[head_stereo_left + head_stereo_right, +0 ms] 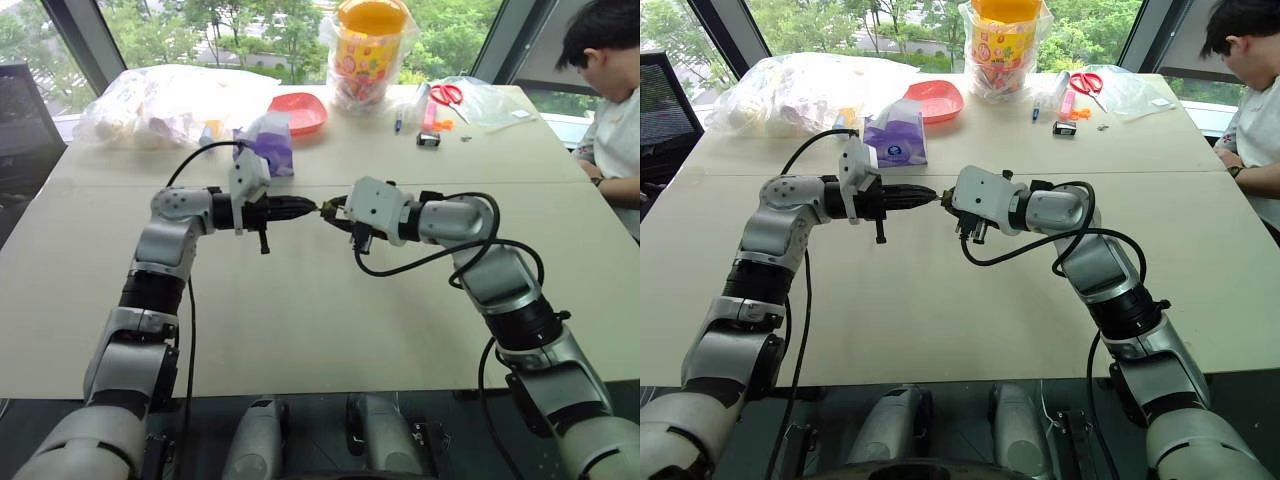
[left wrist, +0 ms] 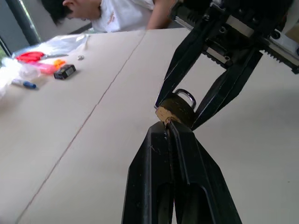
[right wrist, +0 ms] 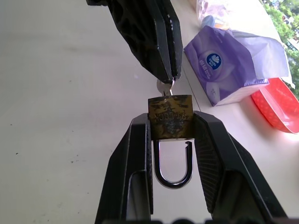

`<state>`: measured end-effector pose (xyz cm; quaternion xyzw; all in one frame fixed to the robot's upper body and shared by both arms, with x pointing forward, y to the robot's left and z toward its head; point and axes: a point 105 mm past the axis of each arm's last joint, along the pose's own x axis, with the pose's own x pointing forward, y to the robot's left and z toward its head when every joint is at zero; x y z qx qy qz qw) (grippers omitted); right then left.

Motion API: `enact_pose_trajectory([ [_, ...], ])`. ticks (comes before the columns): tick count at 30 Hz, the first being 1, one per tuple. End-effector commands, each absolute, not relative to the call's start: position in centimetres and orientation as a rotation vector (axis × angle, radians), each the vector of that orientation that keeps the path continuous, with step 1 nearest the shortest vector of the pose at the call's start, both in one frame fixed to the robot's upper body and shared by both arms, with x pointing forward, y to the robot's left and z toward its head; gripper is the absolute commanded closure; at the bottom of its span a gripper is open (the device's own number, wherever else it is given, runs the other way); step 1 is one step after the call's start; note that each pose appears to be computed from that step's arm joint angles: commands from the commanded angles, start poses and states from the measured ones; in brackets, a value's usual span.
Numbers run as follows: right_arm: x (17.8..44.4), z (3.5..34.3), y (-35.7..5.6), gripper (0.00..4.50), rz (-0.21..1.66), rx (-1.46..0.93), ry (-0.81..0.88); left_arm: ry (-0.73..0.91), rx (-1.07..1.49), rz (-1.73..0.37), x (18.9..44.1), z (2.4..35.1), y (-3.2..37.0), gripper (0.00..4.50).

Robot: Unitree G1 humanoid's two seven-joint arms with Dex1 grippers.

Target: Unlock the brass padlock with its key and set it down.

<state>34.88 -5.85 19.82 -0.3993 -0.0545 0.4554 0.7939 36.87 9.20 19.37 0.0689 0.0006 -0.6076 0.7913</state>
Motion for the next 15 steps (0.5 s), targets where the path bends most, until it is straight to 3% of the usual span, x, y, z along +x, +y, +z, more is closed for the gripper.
enact_pose_trajectory([
  [1, 34.4, 23.3, -5.2, 3.82, 0.938, -0.948, -0.292, 0.094, -0.052, -1.356, 36.7, 20.8, 10.1, 3.92],
  [5, 34.4, 23.3, -5.0, 3.82, 0.942, -0.966, -0.307, 0.126, -0.151, -1.374, 36.7, 21.6, 10.2, 2.41],
  [15, 34.3, 23.4, -4.9, 3.82, 0.946, -0.983, -0.321, 0.091, -0.149, -1.371, 37.3, 21.3, 8.4, 2.41],
])
